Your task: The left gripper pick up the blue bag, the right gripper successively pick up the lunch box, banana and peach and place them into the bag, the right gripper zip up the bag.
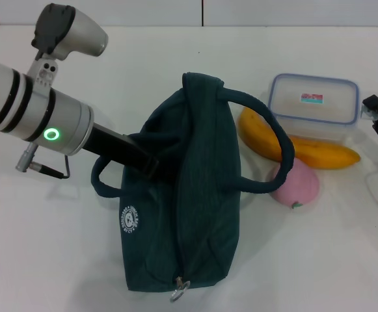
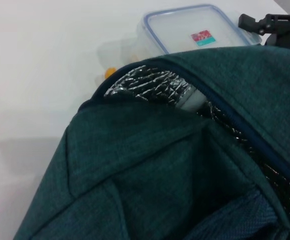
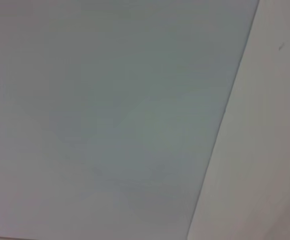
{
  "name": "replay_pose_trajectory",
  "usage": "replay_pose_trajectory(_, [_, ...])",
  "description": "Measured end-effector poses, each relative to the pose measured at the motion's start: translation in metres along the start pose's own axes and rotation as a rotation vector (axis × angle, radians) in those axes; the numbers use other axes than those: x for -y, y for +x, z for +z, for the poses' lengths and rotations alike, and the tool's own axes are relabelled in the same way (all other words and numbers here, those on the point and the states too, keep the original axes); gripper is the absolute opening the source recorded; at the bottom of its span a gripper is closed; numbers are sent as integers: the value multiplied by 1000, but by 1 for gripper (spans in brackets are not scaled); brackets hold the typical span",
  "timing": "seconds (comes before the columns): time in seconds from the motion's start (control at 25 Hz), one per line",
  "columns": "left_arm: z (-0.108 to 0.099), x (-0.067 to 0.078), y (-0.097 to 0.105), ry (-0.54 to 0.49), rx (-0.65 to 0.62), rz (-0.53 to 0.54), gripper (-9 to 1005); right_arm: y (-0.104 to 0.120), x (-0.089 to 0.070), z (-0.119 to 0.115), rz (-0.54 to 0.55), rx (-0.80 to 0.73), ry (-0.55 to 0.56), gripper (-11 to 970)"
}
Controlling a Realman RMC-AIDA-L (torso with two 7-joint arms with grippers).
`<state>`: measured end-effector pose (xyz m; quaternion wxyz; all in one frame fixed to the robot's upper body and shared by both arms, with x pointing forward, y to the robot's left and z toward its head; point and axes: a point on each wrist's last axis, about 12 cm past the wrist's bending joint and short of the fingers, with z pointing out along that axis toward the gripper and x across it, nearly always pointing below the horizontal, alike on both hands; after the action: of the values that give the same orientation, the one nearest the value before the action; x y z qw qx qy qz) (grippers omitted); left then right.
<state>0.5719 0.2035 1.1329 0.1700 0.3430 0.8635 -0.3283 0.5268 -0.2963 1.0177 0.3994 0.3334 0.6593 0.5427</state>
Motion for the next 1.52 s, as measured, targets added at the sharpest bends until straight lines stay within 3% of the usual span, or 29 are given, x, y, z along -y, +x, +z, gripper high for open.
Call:
replay_pose_trajectory(0.28, [1, 1, 0, 2, -3, -2, 92, -1, -6, 0, 75, -12, -44, 95])
replay_pose_trajectory(1.04, [1, 2, -3, 6, 0, 6, 94, -16, -31, 2, 84, -3, -209, 118])
replay_pose_trajectory(1.52, [-5, 13, -36, -1, 13, 41, 95, -10, -76, 20, 69, -87, -494, 132])
